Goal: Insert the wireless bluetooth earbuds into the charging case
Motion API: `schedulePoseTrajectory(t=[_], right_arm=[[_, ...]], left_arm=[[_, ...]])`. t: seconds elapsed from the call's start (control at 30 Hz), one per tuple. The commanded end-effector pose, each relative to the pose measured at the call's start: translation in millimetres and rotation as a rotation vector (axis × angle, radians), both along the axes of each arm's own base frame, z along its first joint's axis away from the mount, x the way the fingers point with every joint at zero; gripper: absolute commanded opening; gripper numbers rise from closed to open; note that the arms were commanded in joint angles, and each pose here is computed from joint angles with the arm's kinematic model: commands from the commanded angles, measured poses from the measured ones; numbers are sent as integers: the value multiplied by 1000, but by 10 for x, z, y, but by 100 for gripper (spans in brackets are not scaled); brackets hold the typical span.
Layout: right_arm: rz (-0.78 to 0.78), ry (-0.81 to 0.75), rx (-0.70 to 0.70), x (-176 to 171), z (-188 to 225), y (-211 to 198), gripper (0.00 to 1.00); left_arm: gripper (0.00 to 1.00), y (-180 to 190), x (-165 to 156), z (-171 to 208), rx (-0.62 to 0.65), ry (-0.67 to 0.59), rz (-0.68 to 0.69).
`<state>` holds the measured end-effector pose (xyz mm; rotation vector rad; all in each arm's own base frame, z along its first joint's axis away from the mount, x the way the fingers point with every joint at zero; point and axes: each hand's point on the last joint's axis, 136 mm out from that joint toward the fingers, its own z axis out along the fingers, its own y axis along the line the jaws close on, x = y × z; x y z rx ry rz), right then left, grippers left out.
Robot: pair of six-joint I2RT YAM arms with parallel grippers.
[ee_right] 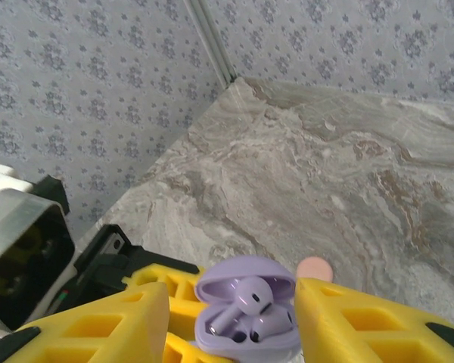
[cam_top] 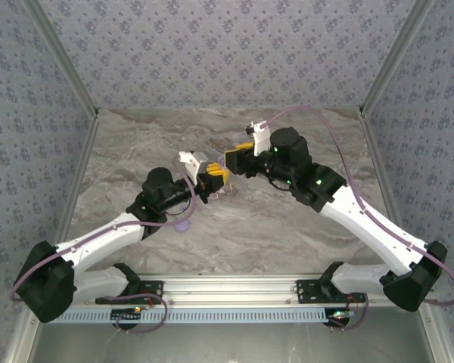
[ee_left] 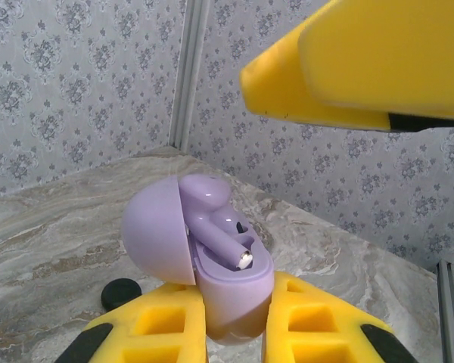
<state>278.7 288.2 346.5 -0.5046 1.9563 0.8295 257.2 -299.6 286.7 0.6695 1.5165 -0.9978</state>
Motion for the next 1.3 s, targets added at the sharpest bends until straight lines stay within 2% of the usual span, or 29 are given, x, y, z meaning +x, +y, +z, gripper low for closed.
schedulePoseTrajectory(t=[0.0,0.2,0.5,0.87,1.27], right_arm=[[24,22,3,-78,59,-50,50],[16,77,36,-23,52,-132,50],[-2,178,-100,47,-176,-123,44],[-22,178,-186,139,-234,1,42],[0,174,-182,177,-232,135,38]], left_arm=[[0,-23,22,258,-46,-69,4],[0,-25,8,261,-43,-79,-2],[0,-35,5,251,-37,-81,-6],[0,-37,0,237,-36,-77,-9],[0,-36,12,225,-33,-77,-5]])
